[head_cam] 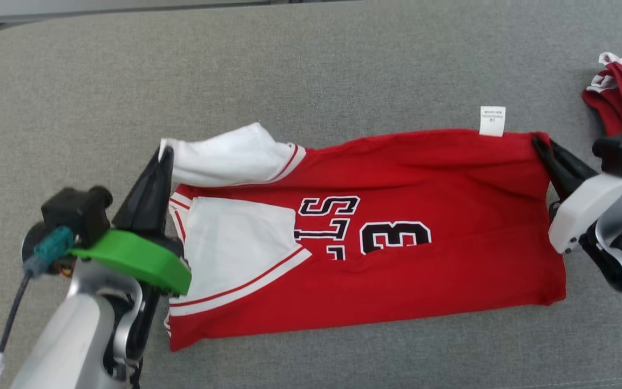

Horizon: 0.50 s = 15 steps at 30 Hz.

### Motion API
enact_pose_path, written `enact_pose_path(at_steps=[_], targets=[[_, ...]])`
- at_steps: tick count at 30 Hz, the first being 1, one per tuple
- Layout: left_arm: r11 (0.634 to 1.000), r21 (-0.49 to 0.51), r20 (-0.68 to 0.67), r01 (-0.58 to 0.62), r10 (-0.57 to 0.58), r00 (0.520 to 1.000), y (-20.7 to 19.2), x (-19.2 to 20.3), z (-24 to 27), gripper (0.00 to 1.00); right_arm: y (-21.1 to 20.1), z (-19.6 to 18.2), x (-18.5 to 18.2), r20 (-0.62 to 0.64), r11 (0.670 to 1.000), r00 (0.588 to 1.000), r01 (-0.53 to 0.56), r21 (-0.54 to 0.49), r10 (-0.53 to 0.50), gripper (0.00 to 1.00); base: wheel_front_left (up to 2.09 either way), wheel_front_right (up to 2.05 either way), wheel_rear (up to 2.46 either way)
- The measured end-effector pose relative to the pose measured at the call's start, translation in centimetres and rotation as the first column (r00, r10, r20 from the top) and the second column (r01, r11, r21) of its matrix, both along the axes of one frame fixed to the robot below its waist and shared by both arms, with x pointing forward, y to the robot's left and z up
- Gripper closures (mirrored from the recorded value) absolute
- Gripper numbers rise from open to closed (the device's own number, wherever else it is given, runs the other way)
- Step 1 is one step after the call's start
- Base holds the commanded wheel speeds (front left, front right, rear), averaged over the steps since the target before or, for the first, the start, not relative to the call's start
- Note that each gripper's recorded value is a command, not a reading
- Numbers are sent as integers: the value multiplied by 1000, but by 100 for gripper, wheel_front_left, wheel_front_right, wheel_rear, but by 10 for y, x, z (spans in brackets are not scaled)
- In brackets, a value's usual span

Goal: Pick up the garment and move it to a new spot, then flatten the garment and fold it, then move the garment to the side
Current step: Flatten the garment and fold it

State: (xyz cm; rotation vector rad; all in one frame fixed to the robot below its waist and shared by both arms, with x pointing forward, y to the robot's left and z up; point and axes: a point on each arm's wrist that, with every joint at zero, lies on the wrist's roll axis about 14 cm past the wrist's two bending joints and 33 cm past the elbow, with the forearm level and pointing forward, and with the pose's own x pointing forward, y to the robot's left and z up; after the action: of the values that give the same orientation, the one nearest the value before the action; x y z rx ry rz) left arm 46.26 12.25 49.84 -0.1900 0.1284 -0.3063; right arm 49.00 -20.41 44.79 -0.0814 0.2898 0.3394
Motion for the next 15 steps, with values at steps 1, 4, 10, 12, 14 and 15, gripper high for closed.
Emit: enact_pose_path(at_steps=[1, 4, 10, 12, 14, 15], targets=[[1000, -6, -4, -2, 2, 1000, -1, -9, 0, 100, -1, 2, -6, 7, 1000, 1000, 2, 6, -2, 100, 0, 0, 0], [1000, -25, -33, -14, 13, 999, -3, -34, -3, 100, -7, 5, -23, 20, 999, 1000, 19, 26, -20, 100, 0, 0, 0], [997, -60, -113, -54, 47, 993, -1, -70, -19, 100, -12, 0, -56, 12, 996, 998, 62, 66, -63, 100, 0, 0, 0], [996, -64, -137, -60, 51, 989, -1, -77, -25, 100, -15, -2, -63, 6, 994, 997, 82, 74, -82, 100, 0, 0, 0], [995, -72, -151, -62, 51, 987, -3, -82, -30, 100, -17, -2, -68, 6, 993, 995, 94, 76, -95, 100, 0, 0, 0], [995, -75, -164, -65, 52, 985, -4, -85, -33, 100, -18, -3, -70, 3, 992, 995, 100, 76, -101, 100, 0, 0, 0]])
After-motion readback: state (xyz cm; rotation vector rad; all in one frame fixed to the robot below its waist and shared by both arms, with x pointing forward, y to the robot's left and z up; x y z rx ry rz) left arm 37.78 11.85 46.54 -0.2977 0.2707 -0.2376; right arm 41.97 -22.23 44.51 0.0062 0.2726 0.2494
